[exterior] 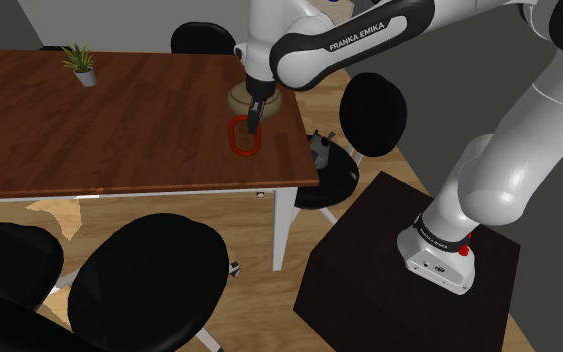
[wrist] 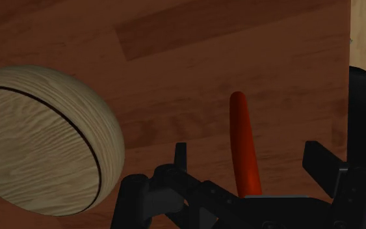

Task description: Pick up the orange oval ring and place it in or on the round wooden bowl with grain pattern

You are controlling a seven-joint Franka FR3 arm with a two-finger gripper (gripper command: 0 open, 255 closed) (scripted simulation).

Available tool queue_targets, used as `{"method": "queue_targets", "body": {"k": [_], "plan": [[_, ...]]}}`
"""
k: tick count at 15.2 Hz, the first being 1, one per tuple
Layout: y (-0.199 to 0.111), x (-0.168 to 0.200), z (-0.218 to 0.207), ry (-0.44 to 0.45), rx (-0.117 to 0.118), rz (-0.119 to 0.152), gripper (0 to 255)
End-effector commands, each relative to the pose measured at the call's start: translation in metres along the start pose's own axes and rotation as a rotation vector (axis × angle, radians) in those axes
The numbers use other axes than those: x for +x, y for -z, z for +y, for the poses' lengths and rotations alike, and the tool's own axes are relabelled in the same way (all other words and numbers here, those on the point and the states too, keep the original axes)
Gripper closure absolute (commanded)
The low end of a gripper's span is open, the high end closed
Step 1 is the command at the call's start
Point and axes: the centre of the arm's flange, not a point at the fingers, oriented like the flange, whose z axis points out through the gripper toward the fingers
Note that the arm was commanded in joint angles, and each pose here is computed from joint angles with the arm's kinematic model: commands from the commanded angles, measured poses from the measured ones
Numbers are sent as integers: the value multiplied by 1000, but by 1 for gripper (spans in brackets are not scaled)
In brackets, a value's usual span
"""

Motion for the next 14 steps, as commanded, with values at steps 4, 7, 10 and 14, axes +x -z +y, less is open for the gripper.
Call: {"method": "queue_targets", "body": {"k": [4,7,10,14], "plan": [[-2,0,0,0,0,1,0],[-2,0,0,0,0,0,255],[-2,0,0,0,0,0,255],[-2,0,0,0,0,0,255]]}}
